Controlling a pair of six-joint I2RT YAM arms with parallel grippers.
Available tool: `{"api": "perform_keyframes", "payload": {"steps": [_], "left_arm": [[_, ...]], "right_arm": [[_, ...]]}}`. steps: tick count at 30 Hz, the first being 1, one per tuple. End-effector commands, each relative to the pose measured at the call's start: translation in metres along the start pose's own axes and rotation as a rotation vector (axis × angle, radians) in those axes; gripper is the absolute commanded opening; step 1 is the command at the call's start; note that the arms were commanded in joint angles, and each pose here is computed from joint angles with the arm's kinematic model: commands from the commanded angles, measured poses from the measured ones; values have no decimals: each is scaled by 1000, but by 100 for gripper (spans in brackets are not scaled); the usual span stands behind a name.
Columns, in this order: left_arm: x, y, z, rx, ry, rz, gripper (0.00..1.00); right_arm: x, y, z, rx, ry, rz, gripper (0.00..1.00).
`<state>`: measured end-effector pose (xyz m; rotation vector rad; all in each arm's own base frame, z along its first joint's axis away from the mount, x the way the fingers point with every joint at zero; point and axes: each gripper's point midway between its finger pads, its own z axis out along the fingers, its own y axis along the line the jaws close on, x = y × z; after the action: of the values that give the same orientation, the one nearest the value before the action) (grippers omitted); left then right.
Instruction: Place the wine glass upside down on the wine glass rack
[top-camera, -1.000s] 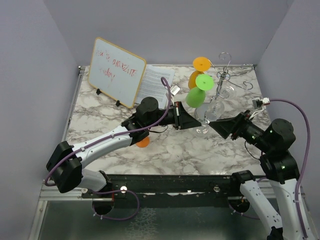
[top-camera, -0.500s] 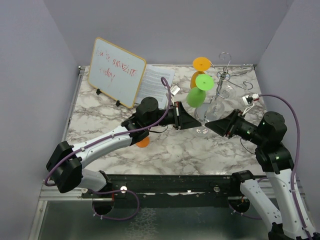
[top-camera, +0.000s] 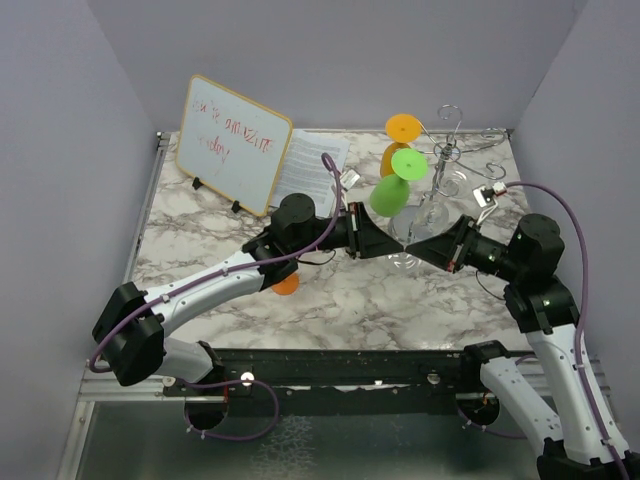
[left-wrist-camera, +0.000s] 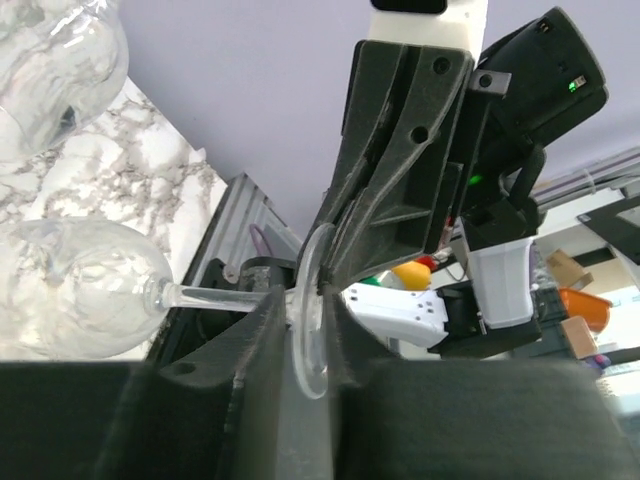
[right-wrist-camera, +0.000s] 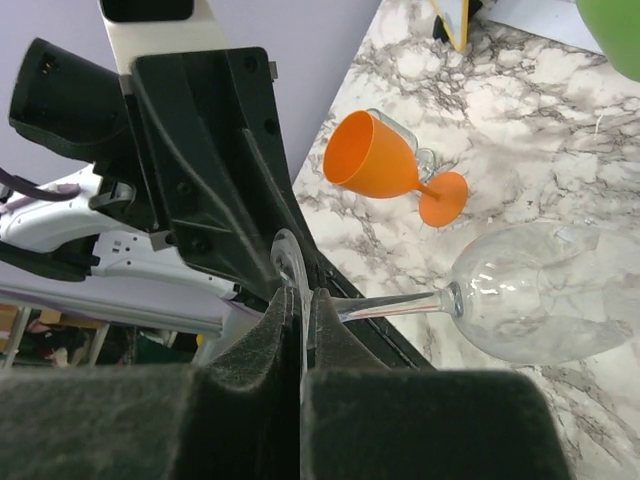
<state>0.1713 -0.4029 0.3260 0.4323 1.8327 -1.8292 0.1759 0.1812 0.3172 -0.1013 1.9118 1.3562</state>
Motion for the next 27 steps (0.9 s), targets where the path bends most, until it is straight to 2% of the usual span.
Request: {"api": "perform_keyframes", "payload": {"steps": [1, 5, 7, 10, 14, 17, 22, 27], "left_arm": [[-14, -30, -8, 85, -48, 89, 36], [-12, -15, -14, 31, -79, 117, 66], [-11, -2, -19, -28, -105, 127, 74], [-16, 21, -29, -165, -144, 163, 81], [-27, 55, -51, -416, -176, 211, 84], [-33, 65, -65, -515, -199, 246, 84], [-33, 73, -76, -571, -220, 256, 84], [-35, 84, -82, -629, -230, 258, 84]], "right_arm": [[3, 3, -3, -5, 14, -31, 1], [6, -6, -12, 91, -1, -27, 1], [9, -16, -18, 165, -14, -15, 1], [11, -33, -28, 289, -41, 16, 1], [1, -58, -43, 474, -137, 86, 1], [-15, -69, -58, 579, -277, 119, 1], [-31, -92, -84, 745, -458, 193, 1], [-42, -115, -101, 883, -558, 209, 1]]}}
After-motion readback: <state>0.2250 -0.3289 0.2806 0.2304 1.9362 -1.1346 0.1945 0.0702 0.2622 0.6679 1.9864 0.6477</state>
